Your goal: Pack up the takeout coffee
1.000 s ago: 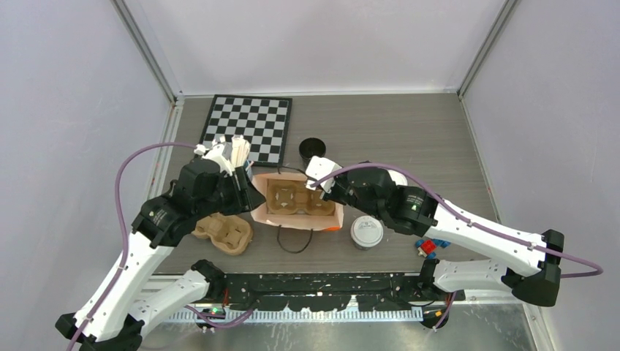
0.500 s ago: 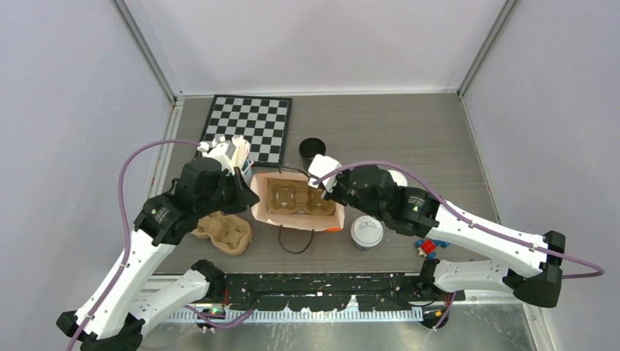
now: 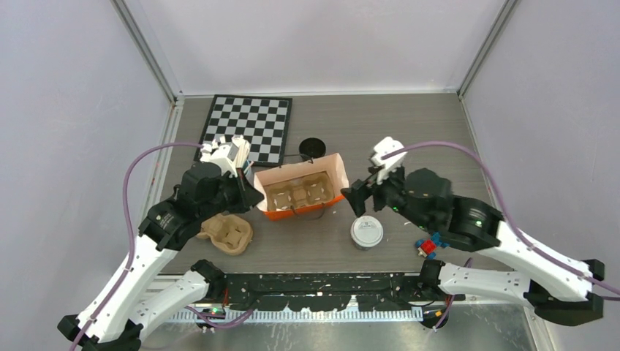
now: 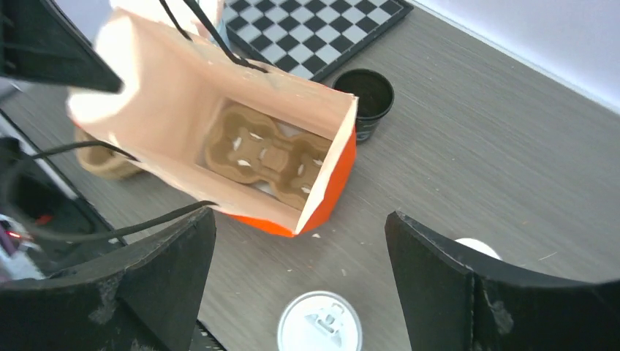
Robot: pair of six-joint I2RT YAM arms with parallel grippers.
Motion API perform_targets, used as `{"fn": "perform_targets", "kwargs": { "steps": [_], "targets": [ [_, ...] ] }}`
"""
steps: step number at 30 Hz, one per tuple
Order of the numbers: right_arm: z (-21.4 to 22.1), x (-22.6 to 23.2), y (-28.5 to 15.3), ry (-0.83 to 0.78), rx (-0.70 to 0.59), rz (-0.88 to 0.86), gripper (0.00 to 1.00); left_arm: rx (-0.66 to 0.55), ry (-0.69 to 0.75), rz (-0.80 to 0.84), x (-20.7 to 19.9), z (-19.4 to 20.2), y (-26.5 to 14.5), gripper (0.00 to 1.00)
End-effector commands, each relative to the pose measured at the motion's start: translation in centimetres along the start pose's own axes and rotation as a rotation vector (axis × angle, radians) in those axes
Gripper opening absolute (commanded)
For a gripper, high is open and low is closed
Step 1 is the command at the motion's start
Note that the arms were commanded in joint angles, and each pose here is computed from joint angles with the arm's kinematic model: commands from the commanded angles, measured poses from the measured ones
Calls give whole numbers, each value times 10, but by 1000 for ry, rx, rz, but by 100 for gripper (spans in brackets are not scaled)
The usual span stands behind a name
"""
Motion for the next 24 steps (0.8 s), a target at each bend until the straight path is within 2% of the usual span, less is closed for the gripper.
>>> {"fn": "perform_targets", "kwargs": {
  "steps": [1,4,8,15,20,24],
  "targets": [
    [-13,-5,-30,236,1,37,90,-64,67,44,-4,-11,4,0],
    [-6,-11,-32,299,118,171,92,-75,88,39,-3,-13,5,0],
    [24,-16,-29,360,234,325,95,-88,108,3,-1,-17,7,0],
    [74,-6,-10,376,373,382,96,-85,124,-98,2,-28,5,0],
    [99,4,4,456,371,364,97,-87,117,-137,6,-29,2,0],
    [119,13,12,488,453,356,95,-86,134,-116,3,-30,3,0]
  ]
}}
Point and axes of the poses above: each gripper's point midway between its finger pads, its own y axis out along the fingers, its own x axis along the line the jaws close on, z = x × y, the point moved 8 cm from there along -y, back along the fingers, and after that the axes turned 1 degree about -y, right-handed, at the moved point
